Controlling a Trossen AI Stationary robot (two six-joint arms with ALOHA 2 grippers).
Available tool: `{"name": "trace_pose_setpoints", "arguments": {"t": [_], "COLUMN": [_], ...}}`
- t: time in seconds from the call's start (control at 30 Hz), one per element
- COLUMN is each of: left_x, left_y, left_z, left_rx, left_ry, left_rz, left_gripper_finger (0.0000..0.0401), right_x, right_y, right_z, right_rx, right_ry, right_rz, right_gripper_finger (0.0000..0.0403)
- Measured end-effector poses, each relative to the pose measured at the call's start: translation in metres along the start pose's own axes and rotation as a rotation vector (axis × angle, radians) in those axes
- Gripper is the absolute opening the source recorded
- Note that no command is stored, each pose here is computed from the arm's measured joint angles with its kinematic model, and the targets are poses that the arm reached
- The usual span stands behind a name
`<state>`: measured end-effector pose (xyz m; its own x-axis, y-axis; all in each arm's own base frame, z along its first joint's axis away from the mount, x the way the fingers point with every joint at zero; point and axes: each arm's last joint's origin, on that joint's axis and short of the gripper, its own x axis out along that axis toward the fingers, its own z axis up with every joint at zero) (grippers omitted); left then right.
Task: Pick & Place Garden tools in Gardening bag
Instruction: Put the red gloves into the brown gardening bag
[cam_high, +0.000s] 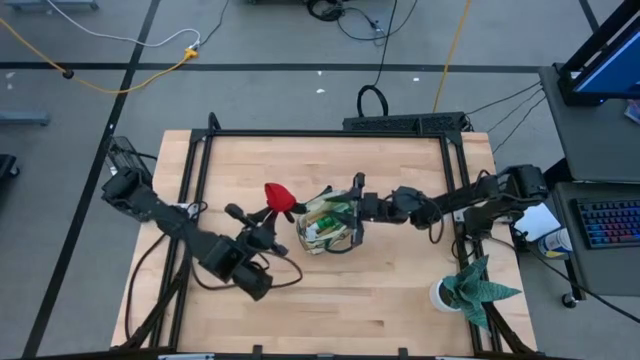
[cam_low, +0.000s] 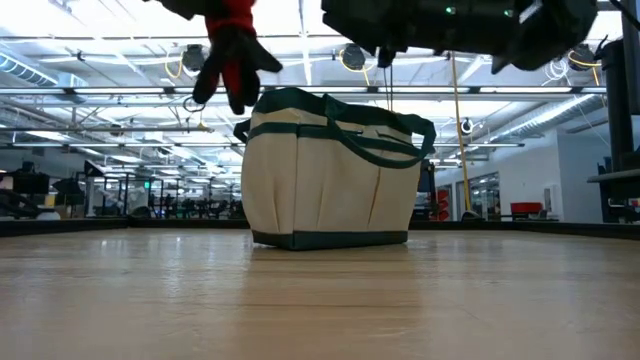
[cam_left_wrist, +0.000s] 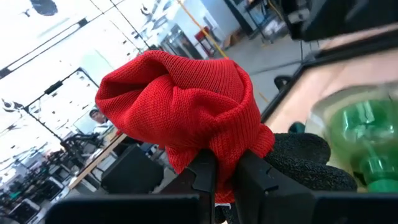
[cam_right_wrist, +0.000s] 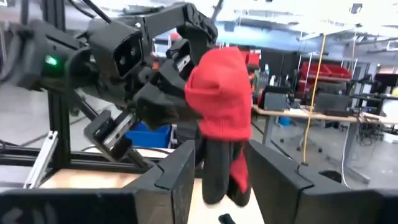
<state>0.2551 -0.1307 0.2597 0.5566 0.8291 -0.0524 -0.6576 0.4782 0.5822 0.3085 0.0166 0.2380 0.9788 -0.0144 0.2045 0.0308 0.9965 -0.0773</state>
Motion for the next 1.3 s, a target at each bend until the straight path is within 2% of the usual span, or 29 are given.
{"name": "trace_pose_setpoints", "arguments": {"t": [0.3, 0.53, 0.63, 0.7, 0.9, 1.07, 1.17, 1.3], "left_x": [0.02, 0.03, 0.033, 0.034, 0.029, 0.027, 0.03, 0.042], "left_y": [-0.011, -0.017, -0.017, -0.012, 0.016, 0.055, 0.068, 0.072], "left_z": [0.013, 0.027, 0.028, 0.029, 0.038, 0.044, 0.034, 0.015], "left_rx": [0.141, 0.259, 0.343, 0.36, 0.314, 0.228, 0.197, 0.115], "left_ry": [0.085, 0.052, 0.043, 0.04, 0.015, -0.016, -0.037, -0.132], "left_rz": [-0.134, -0.266, -0.278, -0.277, -0.378, -0.463, -0.561, -0.617], "left_gripper_finger": [0.0031, 0.0031, 0.0031, 0.0031, 0.0031, 0.0031, 0.0031, 0.0031], "right_x": [0.016, 0.015, 0.015, 0.015, 0.015, 0.015, 0.015, 0.015], "right_y": [-0.003, -0.002, -0.002, -0.002, -0.002, -0.002, -0.002, -0.002], "right_z": [0.009, 0.004, 0.003, 0.003, 0.002, 0.002, 0.002, 0.002], "right_rx": [-0.031, -0.058, -0.059, -0.056, -0.059, -0.06, -0.063, -0.067], "right_ry": [0.073, 0.125, 0.133, 0.132, 0.139, 0.14, 0.14, 0.14], "right_rz": [-0.001, 0.006, 0.008, 0.007, 0.006, 0.006, 0.006, 0.007], "right_gripper_finger": [0.0145, 0.0187, 0.0206, 0.0216, 0.0234, 0.0234, 0.0234, 0.0235]}}
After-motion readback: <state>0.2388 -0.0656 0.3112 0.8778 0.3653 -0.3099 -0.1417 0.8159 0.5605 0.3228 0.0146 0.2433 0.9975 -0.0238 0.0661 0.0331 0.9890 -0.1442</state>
